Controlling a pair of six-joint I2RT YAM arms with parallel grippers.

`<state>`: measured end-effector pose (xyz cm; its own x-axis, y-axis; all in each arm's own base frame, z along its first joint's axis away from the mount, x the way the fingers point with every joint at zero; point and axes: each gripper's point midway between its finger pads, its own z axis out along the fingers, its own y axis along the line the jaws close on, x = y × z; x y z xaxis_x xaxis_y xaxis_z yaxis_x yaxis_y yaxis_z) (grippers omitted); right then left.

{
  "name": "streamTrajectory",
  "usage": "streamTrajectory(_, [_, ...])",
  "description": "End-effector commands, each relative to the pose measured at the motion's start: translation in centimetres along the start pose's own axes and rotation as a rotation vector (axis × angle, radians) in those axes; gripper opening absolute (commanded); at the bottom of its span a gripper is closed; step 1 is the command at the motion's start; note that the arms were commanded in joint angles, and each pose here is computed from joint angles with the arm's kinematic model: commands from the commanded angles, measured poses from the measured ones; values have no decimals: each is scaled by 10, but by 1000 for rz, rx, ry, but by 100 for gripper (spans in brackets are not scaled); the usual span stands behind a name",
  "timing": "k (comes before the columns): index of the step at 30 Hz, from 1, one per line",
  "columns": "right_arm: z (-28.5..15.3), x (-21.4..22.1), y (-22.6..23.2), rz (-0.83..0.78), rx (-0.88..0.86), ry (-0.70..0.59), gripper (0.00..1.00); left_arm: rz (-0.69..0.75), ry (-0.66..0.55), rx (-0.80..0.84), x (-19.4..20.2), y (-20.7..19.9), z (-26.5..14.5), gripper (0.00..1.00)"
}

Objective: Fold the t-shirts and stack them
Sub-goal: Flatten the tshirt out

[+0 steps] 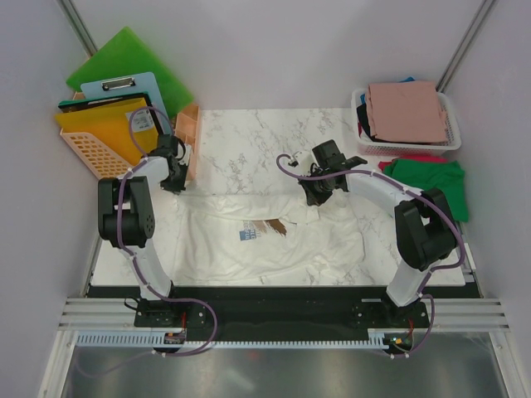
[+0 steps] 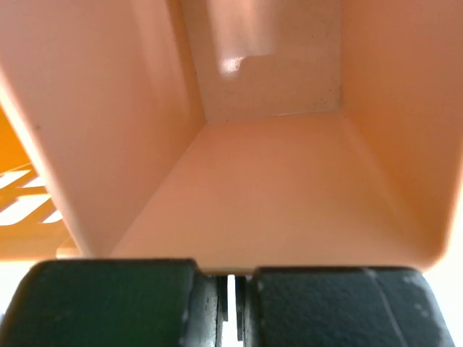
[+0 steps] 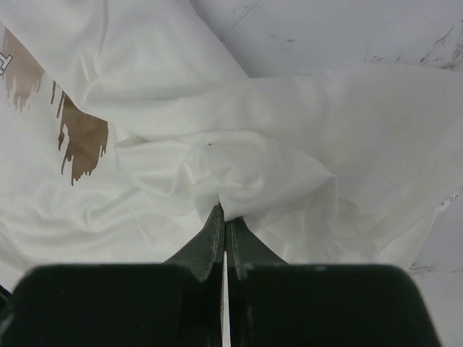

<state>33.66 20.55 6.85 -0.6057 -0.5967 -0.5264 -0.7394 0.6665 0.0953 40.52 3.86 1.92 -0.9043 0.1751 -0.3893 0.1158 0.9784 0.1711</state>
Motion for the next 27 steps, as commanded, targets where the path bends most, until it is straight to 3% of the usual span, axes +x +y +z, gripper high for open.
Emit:
streamTrajectory(1, [1, -6, 5, -35, -14, -19, 0, -15, -24, 58, 0, -10, 1, 2])
streamTrajectory(6, [-18, -17, 7, -51, 10, -60, 0, 18, -89, 137, 0, -22, -33, 2])
streamTrajectory(12, [-89, -40, 20, -68, 67, -214, 0, 100, -280, 162, -9, -22, -125, 2])
streamTrajectory(18, [-222, -72, 24, -163, 272, -478, 0, 141, -553, 202, -16, -29, -251, 2])
streamTrajectory(19, [-263, -84, 31, -188, 307, -574, 0, 152, -610, 210, -17, -31, -271, 2])
streamTrajectory(23, [-362, -98, 53, -234, 389, -805, 0, 149, -910, 131, -22, -21, -377, 2])
streamTrajectory(27, [-441, -80, 62, -269, 539, -969, 0, 131, -1172, -22, 2, -3, -477, 2])
